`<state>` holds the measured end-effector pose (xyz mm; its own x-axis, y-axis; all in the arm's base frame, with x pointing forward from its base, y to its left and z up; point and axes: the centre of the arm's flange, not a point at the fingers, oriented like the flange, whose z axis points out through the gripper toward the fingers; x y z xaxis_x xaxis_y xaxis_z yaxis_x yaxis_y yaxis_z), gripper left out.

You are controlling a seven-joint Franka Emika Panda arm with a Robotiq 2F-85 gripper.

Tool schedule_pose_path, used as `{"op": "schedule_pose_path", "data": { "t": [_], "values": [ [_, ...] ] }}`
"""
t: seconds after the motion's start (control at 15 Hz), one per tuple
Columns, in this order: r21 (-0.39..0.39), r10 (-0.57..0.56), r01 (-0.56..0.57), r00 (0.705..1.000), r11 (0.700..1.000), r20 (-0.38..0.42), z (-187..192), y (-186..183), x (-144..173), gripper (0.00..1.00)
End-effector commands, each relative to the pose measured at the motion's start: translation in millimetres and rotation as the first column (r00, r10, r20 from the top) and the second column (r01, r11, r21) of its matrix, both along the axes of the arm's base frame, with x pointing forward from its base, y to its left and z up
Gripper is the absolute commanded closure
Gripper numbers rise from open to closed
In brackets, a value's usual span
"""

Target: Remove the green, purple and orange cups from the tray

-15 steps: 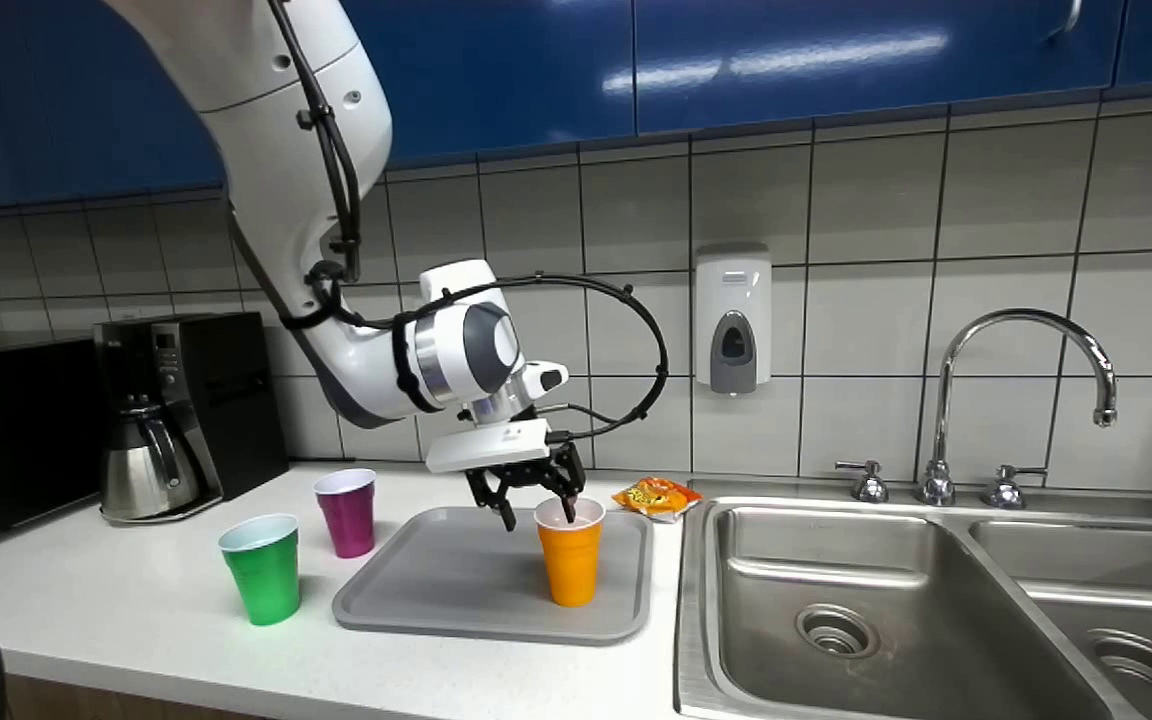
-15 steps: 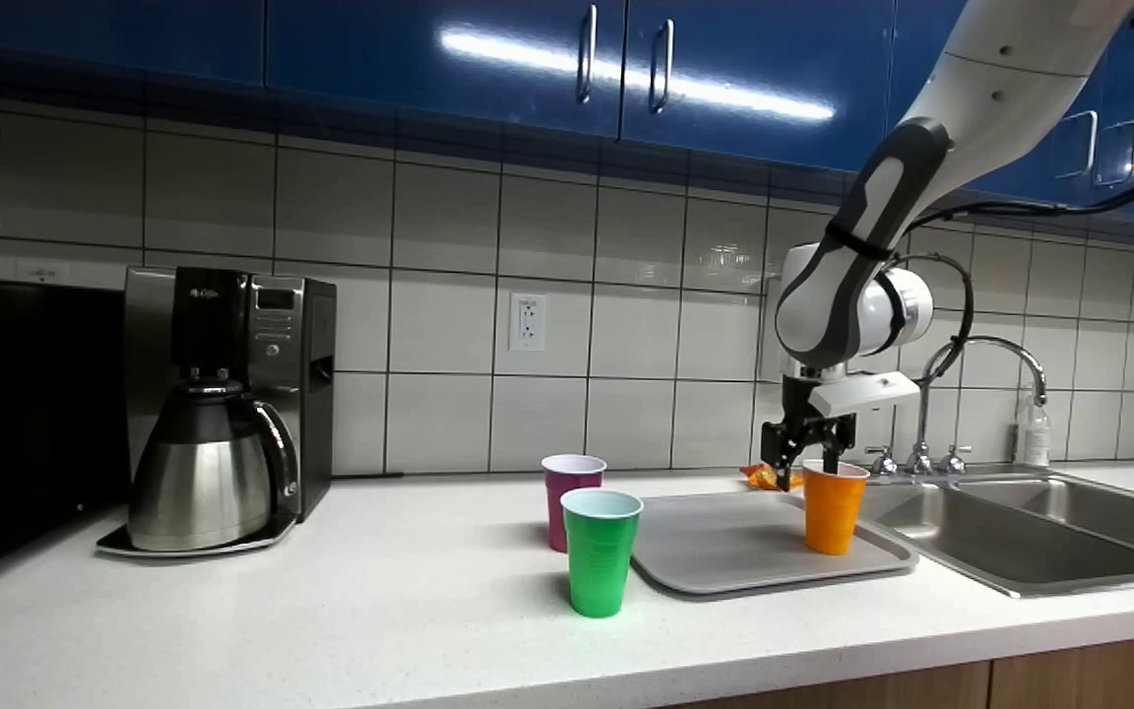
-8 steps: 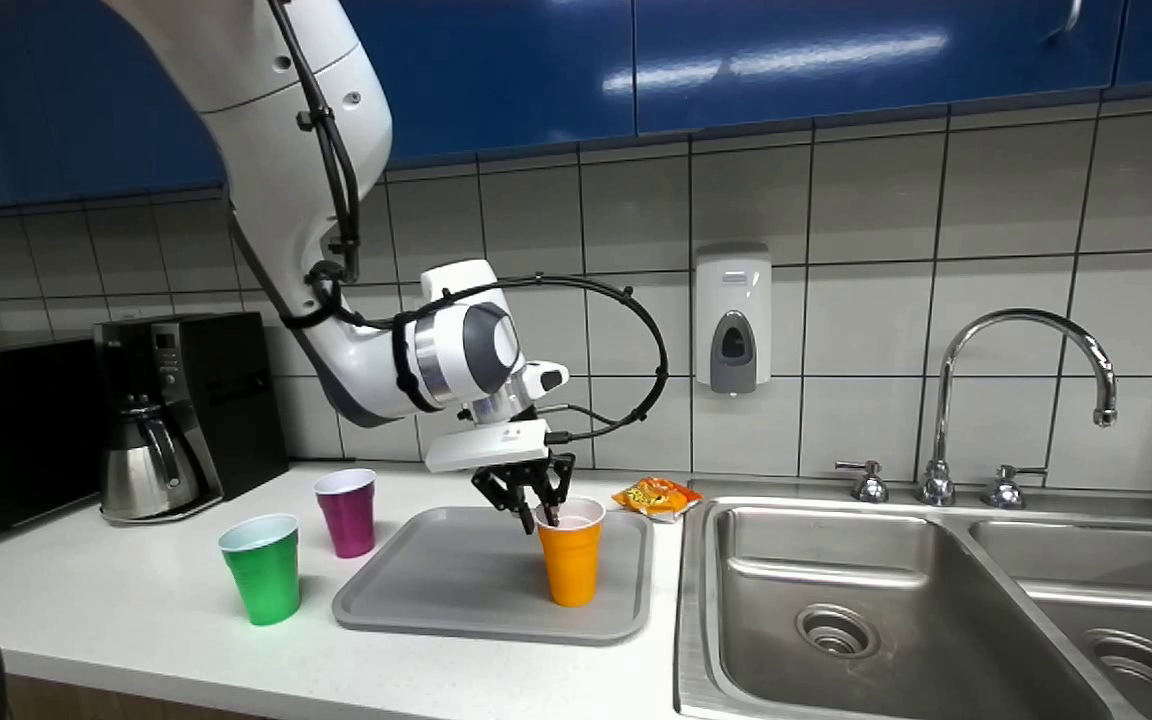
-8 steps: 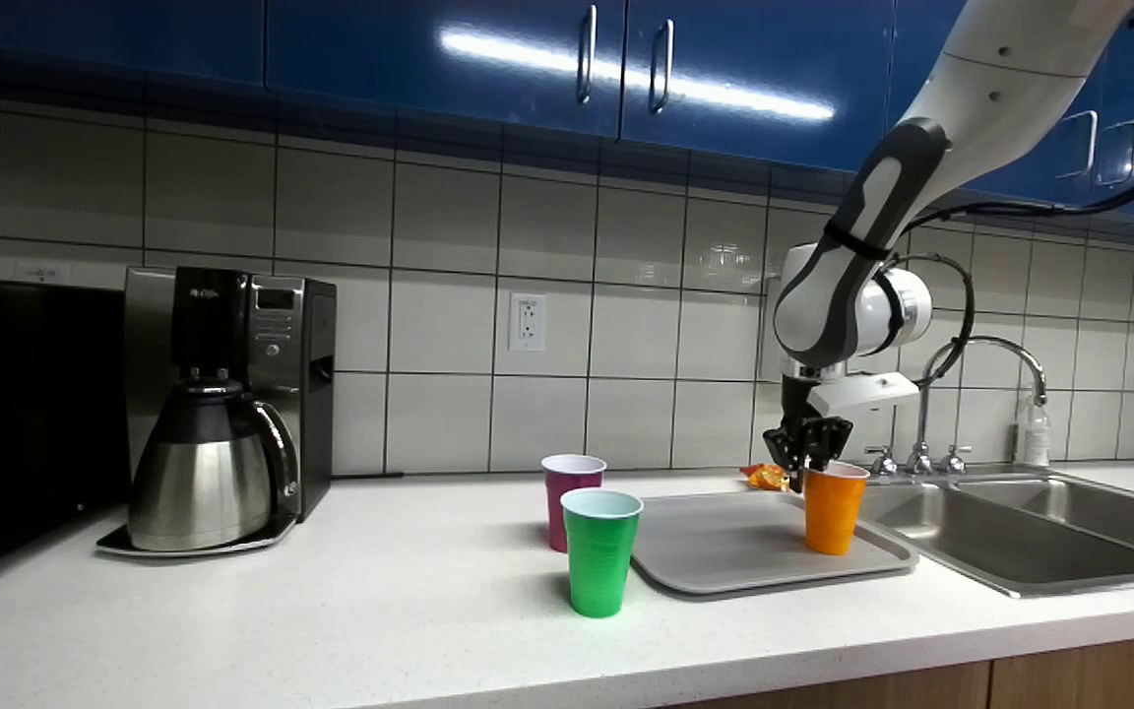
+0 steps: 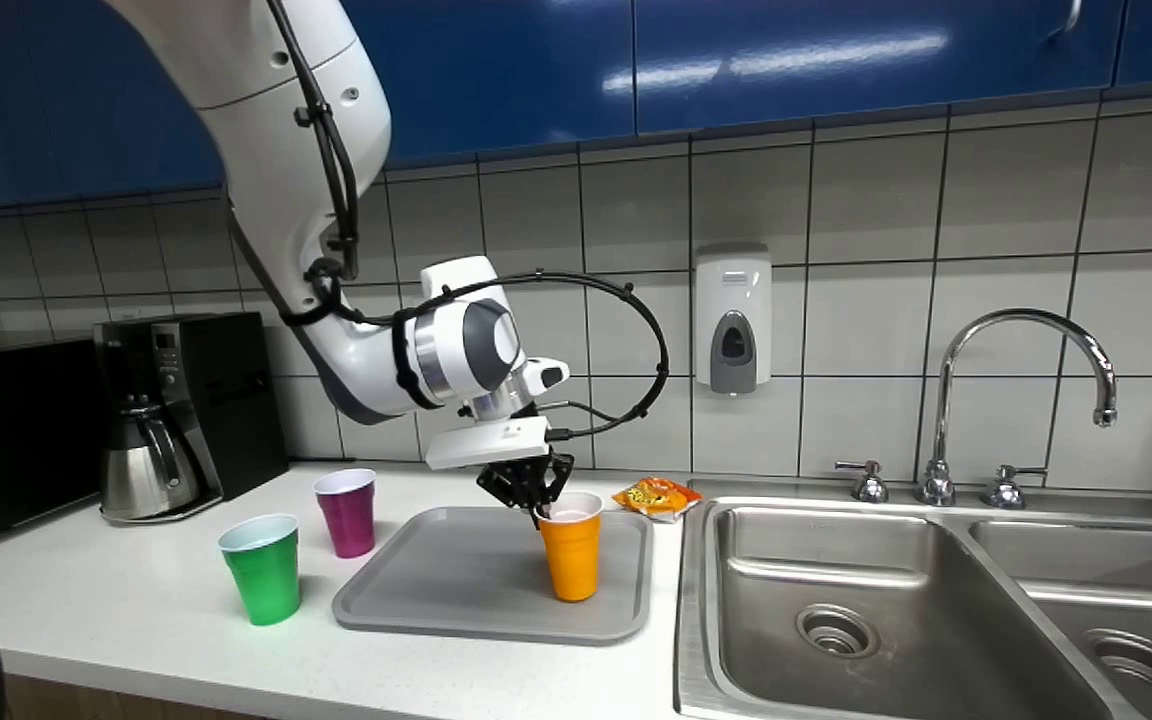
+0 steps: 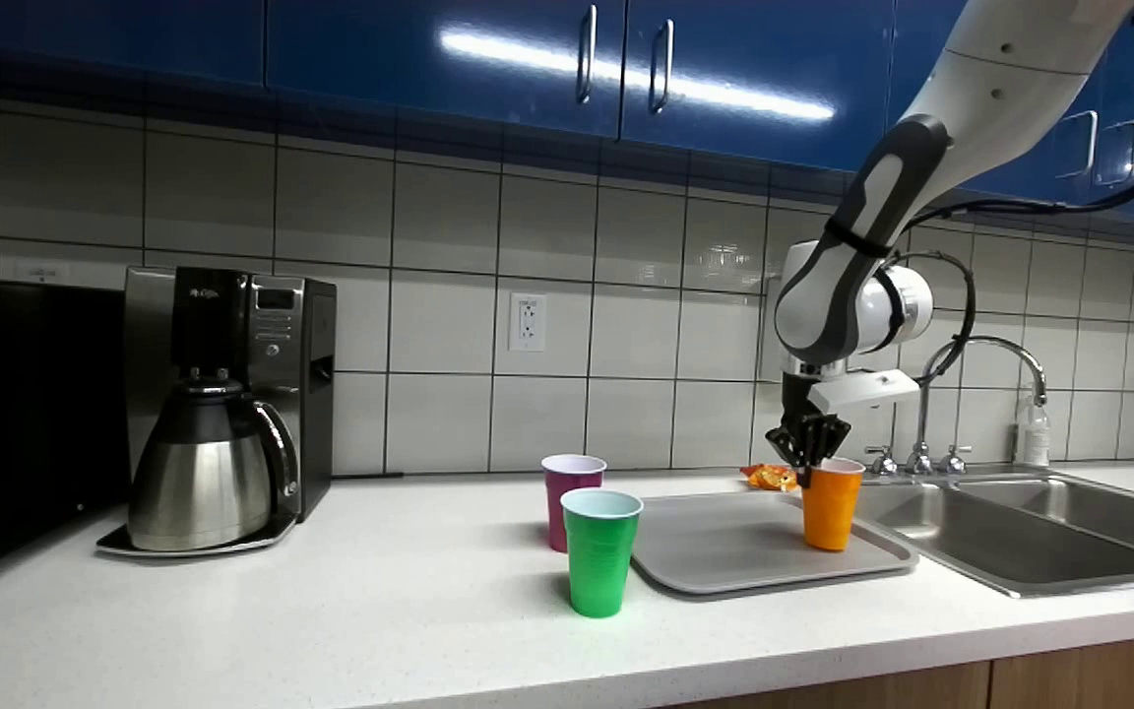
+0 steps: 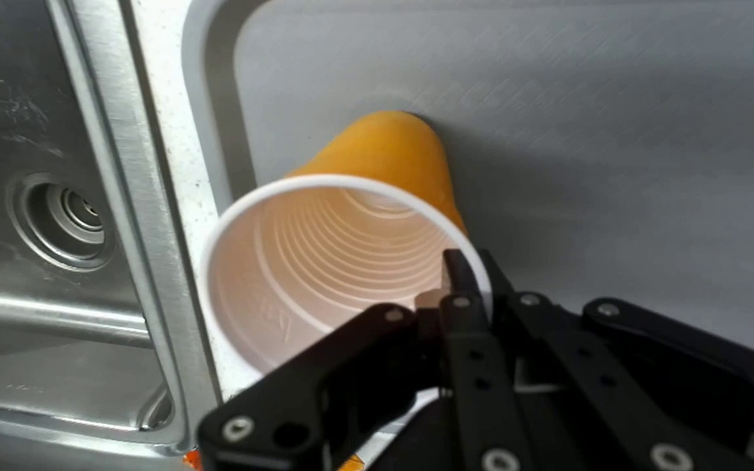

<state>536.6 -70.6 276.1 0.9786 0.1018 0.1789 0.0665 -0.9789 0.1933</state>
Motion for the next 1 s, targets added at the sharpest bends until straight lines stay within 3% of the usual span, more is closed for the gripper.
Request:
{"op": "schedule_pose_path", "data": {
  "t": [0.0, 0.93],
  "values": [
    [0.000, -0.004, 0.004, 0.999, 1.000, 0.040, 26, 5, -5, 0.99],
    [0.002, 0.003, -0.003, 0.992, 1.000, 0.127, 95, 20, -47, 0.99]
  ]
}}
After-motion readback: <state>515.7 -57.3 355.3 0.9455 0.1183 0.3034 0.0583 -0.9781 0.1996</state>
